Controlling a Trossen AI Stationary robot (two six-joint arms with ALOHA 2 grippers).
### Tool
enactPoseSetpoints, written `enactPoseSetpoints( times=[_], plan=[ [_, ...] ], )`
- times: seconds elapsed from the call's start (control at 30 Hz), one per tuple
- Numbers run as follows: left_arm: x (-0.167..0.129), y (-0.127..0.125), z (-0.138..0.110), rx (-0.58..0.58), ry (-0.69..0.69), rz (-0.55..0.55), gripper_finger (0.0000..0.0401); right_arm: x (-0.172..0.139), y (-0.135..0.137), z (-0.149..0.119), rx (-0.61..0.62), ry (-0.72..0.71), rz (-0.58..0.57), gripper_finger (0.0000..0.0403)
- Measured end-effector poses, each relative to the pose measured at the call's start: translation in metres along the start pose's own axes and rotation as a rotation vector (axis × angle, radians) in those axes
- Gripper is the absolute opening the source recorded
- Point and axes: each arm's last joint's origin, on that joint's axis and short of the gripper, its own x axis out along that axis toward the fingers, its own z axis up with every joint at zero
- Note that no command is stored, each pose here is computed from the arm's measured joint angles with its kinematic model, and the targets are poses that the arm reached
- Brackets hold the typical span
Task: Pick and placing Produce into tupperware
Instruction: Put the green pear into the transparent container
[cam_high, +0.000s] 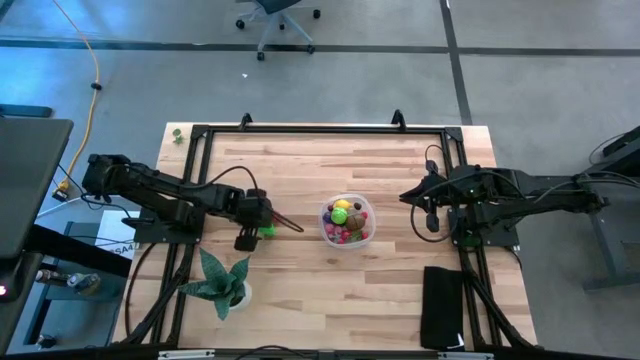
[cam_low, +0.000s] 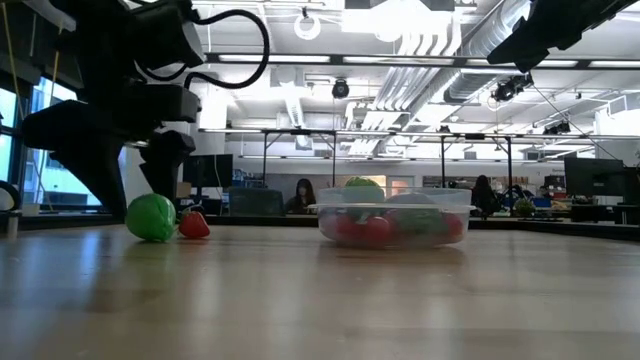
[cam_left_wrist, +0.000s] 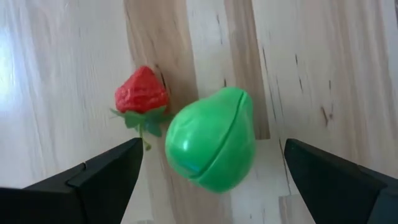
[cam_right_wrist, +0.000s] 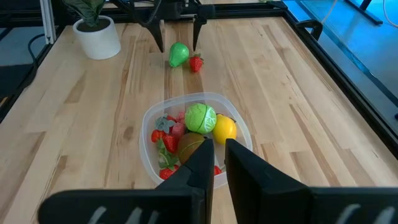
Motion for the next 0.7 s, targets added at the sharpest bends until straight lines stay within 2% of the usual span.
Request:
enactPoseSetpoints(
  times=[0.33,0.7],
  plan=[
    [0.017,-0.001,0.002,0.075,0.046,-0.022,0.0378,0.0,0.0,0.0,0.0,0.0,0.0,0.003],
    [0.018,-0.001,0.003,0.123,0.039,-0.01,0.0376,0.0,0.0,0.0,0.0,0.0,0.0,0.003]
  ],
)
